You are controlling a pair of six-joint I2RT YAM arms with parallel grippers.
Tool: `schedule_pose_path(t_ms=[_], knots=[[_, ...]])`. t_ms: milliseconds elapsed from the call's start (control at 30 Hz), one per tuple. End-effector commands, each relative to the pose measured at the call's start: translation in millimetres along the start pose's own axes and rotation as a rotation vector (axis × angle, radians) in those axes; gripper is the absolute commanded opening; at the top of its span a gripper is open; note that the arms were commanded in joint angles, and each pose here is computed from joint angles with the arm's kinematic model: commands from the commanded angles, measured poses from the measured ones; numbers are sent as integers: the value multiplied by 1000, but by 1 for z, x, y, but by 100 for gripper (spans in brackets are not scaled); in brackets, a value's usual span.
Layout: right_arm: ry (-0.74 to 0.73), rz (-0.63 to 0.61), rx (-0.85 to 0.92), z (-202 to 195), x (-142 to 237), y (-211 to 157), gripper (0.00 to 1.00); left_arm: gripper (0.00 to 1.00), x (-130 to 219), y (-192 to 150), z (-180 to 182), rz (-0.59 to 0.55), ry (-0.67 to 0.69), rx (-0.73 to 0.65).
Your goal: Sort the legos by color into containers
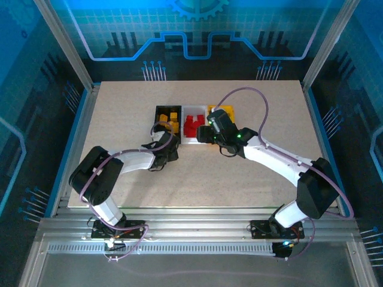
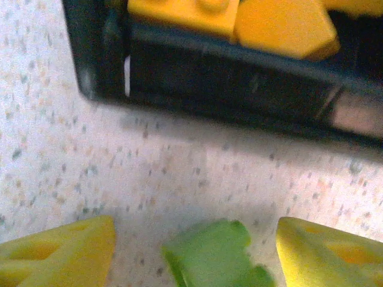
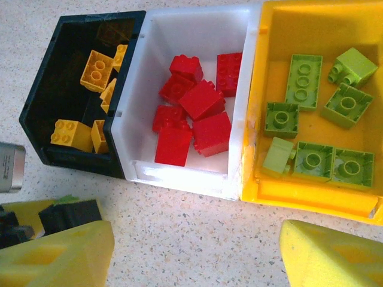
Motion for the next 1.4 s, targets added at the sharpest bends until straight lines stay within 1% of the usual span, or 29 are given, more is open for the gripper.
schedule_pose_path(t_ms=[0,200,267,367,433,533,667,767,867,1033,1100,1200,1367], knots=[[24,-34,-39,1,6,7,74,73,7,0,1,3,1,1],[23,-39,-35,0,10,8,74,72,-10,-2,1,35,31,-10],[22,-42,-34,0,12,8,74,66,-13,-1,1,41,35,-12],[19,-41,-32,-2,12,8,74,53,-12,0,-1,39,23,-11],[16,-41,-32,-2,12,7,74,44,-6,1,-1,30,4,-6],[12,-44,-40,-5,11,6,74,33,9,1,-5,10,-21,-20],[1,-62,-58,-10,14,8,74,23,35,1,-21,-22,-74,-68],[-24,-89,-84,-22,21,10,74,17,54,3,-42,-45,-126,-114],[-71,-120,-128,-43,32,11,74,16,72,15,-69,-70,-195,-141],[-145,-153,-205,-85,55,5,74,16,88,55,-132,-119,-316,-187],[-160,-155,-219,-98,62,-1,74,16,89,72,-155,-138,-347,-200],[-185,-153,-228,-112,72,-8,74,16,80,93,-182,-160,-352,-217],[-200,-155,-235,-124,85,-13,74,19,67,126,-215,-205,-342,-239]])
Point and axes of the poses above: each hand's point on the last joint's axis, 136 mm out from that joint toward the fingers, its own x axis back along the fingers, its own z axis along the line the jaws close on, y = z × x, the point moved 7 cm from there along x, back along the fingers, and after that the axes turned 14 degrees about -x, right-handed, at the moved point
